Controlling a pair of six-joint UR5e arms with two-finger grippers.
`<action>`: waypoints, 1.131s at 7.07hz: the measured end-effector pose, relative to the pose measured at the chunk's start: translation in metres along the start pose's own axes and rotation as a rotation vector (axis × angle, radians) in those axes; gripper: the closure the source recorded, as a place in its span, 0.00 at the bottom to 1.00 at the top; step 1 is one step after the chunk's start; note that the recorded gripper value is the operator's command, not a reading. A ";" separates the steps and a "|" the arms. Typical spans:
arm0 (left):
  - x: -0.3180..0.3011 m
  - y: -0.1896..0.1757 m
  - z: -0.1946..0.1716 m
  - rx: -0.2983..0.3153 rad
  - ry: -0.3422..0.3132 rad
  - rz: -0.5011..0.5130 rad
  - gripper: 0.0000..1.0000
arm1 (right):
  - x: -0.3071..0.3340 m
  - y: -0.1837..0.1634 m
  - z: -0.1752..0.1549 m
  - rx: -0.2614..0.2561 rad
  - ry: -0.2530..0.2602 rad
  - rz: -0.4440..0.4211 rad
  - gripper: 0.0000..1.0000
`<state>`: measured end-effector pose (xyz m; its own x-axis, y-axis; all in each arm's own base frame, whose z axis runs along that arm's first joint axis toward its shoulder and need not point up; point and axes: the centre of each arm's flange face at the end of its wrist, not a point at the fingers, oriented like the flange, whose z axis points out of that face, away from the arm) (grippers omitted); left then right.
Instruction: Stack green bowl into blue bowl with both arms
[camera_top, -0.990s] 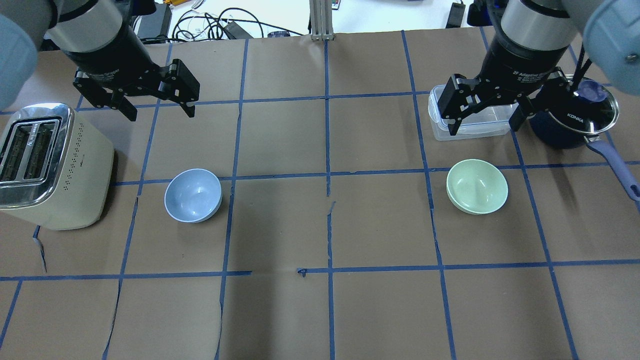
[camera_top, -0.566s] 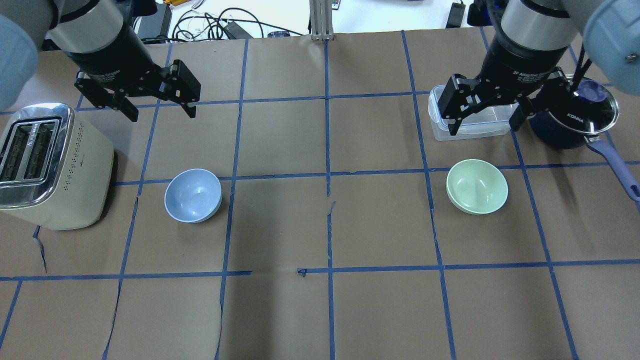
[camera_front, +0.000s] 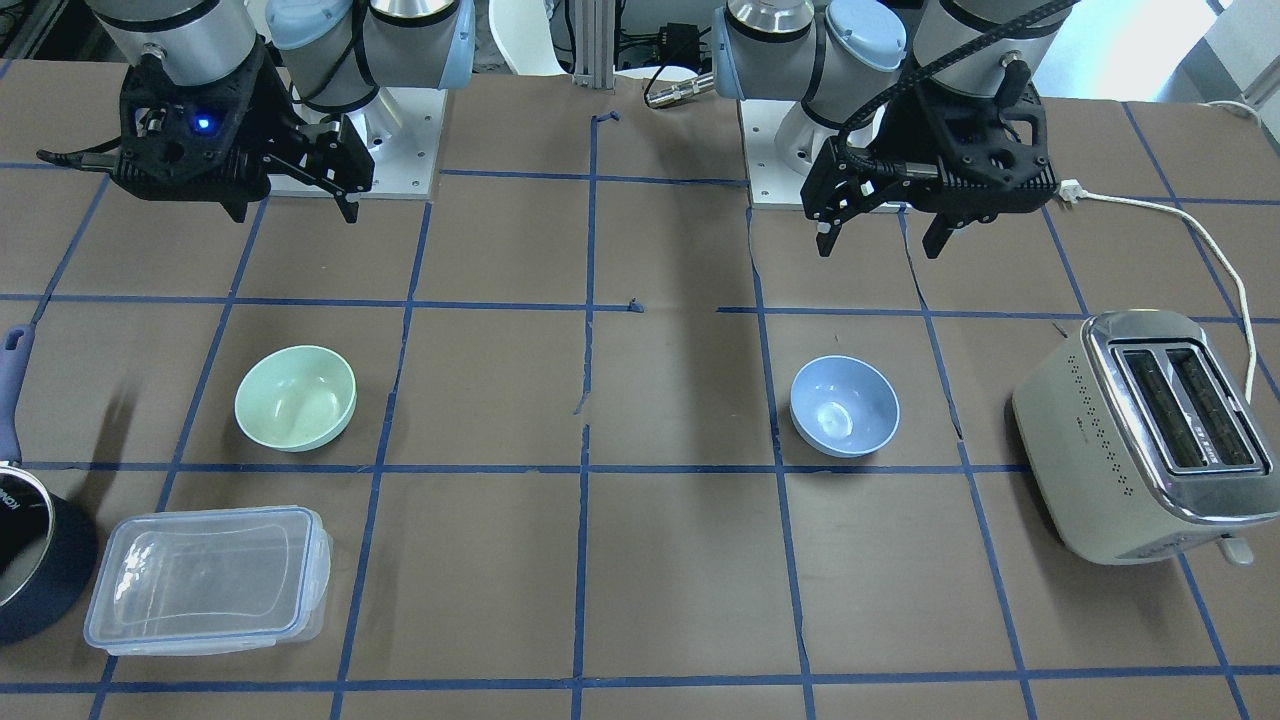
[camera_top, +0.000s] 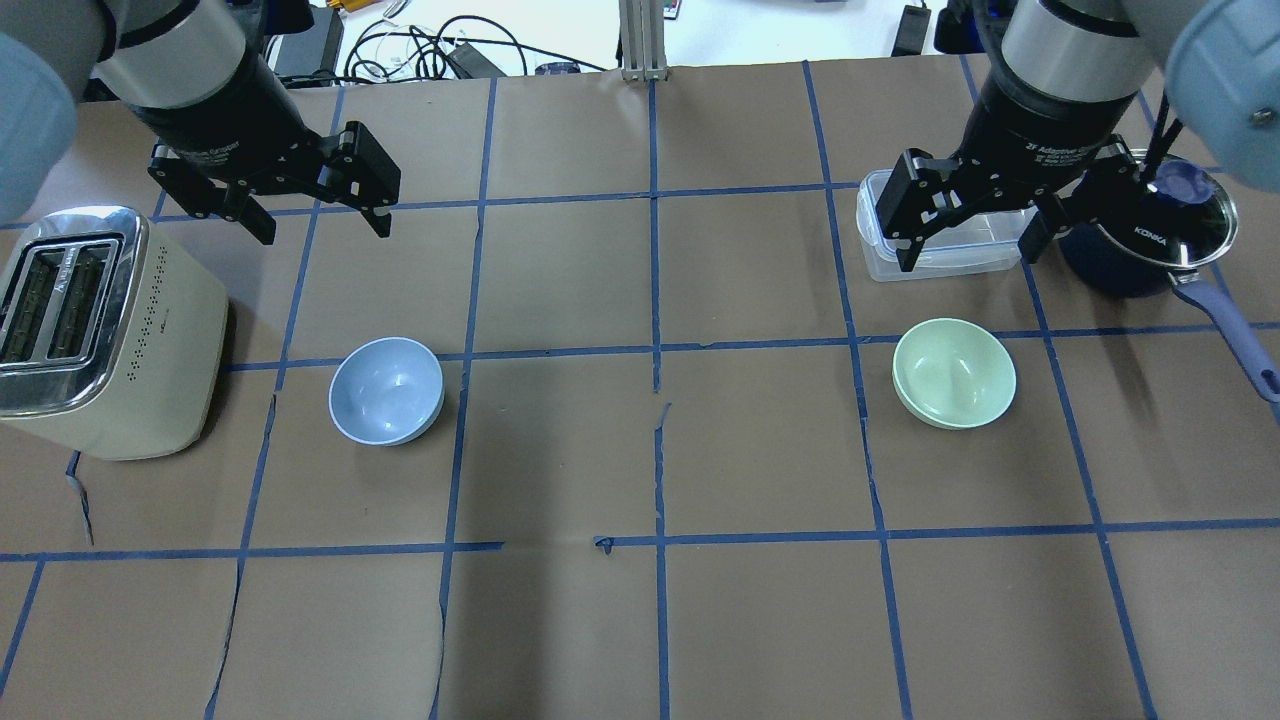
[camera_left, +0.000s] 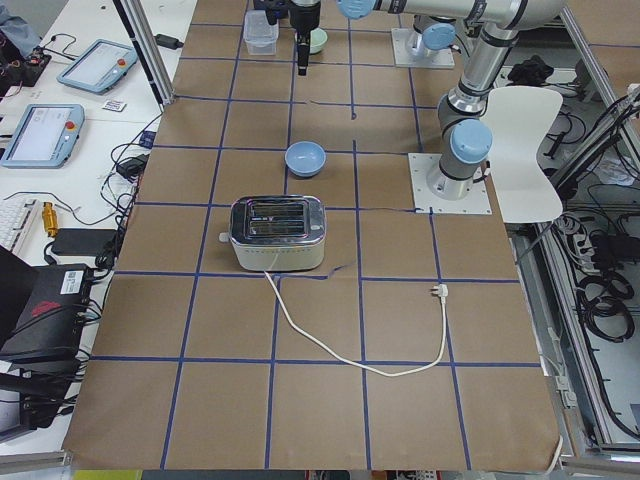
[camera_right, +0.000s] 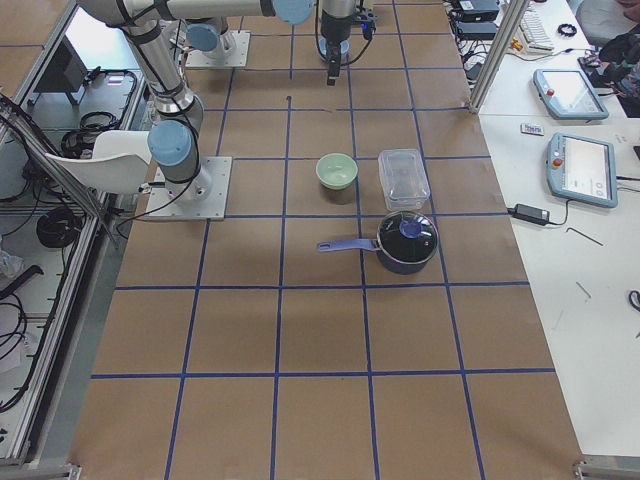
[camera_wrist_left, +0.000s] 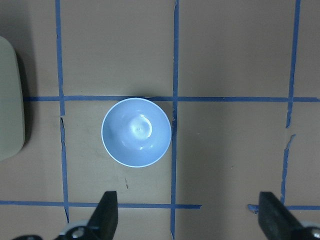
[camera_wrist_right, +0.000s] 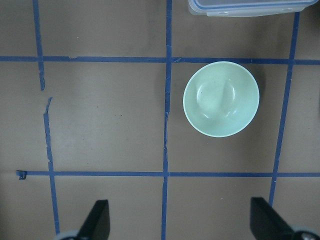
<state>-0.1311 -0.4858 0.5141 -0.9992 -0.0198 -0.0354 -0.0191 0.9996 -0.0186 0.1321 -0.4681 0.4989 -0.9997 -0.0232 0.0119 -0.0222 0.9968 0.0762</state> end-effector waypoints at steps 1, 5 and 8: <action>0.000 -0.001 0.001 -0.002 0.000 0.001 0.00 | 0.000 0.000 0.000 0.000 0.000 0.000 0.00; -0.009 -0.004 0.001 -0.004 0.001 -0.014 0.00 | 0.000 0.000 0.000 0.000 0.000 0.000 0.00; -0.017 -0.006 0.001 0.000 0.003 -0.022 0.00 | 0.000 0.000 0.000 0.000 0.000 0.000 0.00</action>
<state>-0.1144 -0.4918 0.5138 -0.9986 -0.0415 -0.0318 -0.0409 0.9990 -0.0189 0.1321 -0.4682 0.4988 -0.9997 -0.0232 0.0119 -0.0222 0.9968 0.0762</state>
